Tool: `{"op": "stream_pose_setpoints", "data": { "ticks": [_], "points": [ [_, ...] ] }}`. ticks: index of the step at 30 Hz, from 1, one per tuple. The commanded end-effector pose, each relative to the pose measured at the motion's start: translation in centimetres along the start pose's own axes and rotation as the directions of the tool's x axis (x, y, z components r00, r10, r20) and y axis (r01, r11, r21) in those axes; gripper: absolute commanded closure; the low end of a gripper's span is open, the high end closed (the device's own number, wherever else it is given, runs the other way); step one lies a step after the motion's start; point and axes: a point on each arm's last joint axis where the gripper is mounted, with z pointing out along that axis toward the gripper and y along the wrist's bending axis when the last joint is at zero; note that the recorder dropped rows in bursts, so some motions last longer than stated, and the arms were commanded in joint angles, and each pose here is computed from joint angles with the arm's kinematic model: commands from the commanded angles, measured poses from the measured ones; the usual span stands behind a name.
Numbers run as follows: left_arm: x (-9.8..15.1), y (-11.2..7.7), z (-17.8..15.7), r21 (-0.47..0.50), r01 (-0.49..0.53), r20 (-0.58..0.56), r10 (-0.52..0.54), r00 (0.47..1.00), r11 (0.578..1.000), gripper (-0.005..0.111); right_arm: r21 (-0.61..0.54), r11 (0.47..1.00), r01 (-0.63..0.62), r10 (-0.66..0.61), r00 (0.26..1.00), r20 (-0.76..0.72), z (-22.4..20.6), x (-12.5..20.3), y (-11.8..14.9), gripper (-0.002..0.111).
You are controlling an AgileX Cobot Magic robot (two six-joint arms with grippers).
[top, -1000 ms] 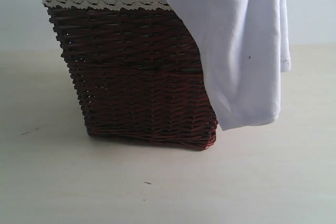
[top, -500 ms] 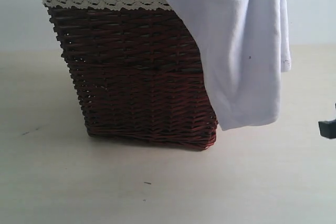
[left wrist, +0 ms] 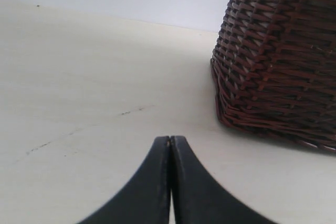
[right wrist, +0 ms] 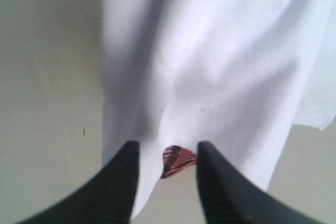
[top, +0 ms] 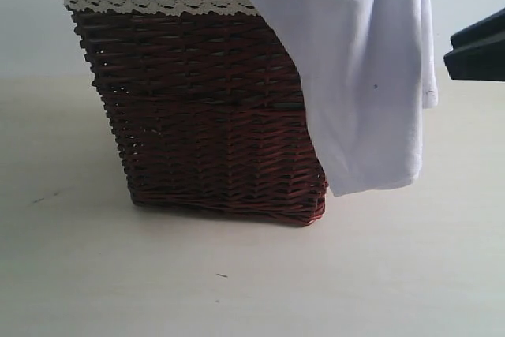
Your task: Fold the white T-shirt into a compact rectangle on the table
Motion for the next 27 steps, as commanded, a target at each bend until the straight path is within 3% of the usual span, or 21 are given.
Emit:
{"op": "stream_pose_setpoints", "data": {
  "ticks": [1, 3, 6, 13, 16, 17, 19, 23, 27],
  "points": [
    [-0.1, -0.1, -0.1, 0.01, 0.009, 0.012, -0.009, 1.0, 1.0, 0.107, 0.03, 0.997, -0.068, 0.065, 0.992, 0.106, 0.1, -0.9, -1.0, 0.016],
    [-0.1, -0.1, -0.1, 0.01, 0.009, 0.012, -0.009, 1.0, 1.0, 0.107, 0.103, 0.989, -0.103, 0.079, 0.974, 0.211, -0.1, -1.8, -1.8, 0.004],
    [-0.1, -0.1, -0.1, 0.01, 0.009, 0.012, -0.009, 1.0, 1.0, 0.107, 0.022, 0.994, -0.107, 0.094, 0.94, 0.329, 0.7, -2.1, -2.6, 0.004],
    [-0.1, -0.1, -0.1, 0.01, 0.007, 0.012, -0.007, 1.0, 1.0, 0.107, -0.076, 0.985, -0.158, 0.173, 0.943, 0.285, 3.3, 0.3, -4.7, 0.008],
    [-0.1, -0.1, -0.1, 0.01, 0.007, 0.012, -0.007, 1.0, 1.0, 0.107, -0.042, 0.986, -0.162, 0.167, 0.953, 0.253, 3.7, 0.9, -5.2, 0.038],
    [-0.1, -0.1, -0.1, 0.01, 0.007, 0.012, -0.007, 1.0, 1.0, 0.107, -0.021, 0.986, -0.167, 0.167, 0.954, 0.248, 3.7, 1.0, -5.4, 0.053],
    [-0.1, -0.1, -0.1, 0.01, 0.007, 0.012, -0.007, 1.0, 1.0, 0.107, 0.011, 0.984, -0.177, 0.169, 0.955, 0.242, 3.7, 1.1, -5.7, 0.074],
    [-0.1, -0.1, -0.1, 0.01, 0.007, 0.012, -0.007, 1.0, 1.0, 0.107, 0.023, 0.984, -0.175, 0.164, 0.956, 0.245, 3.6, 1.0, -5.7, 0.108],
    [-0.1, -0.1, -0.1, 0.01, 0.007, 0.012, -0.007, 1.0, 1.0, 0.107, 0.104, 0.991, -0.081, 0.043, 0.945, 0.326, 2.4, -0.6, -5.3, 0.108]
  ]
}}
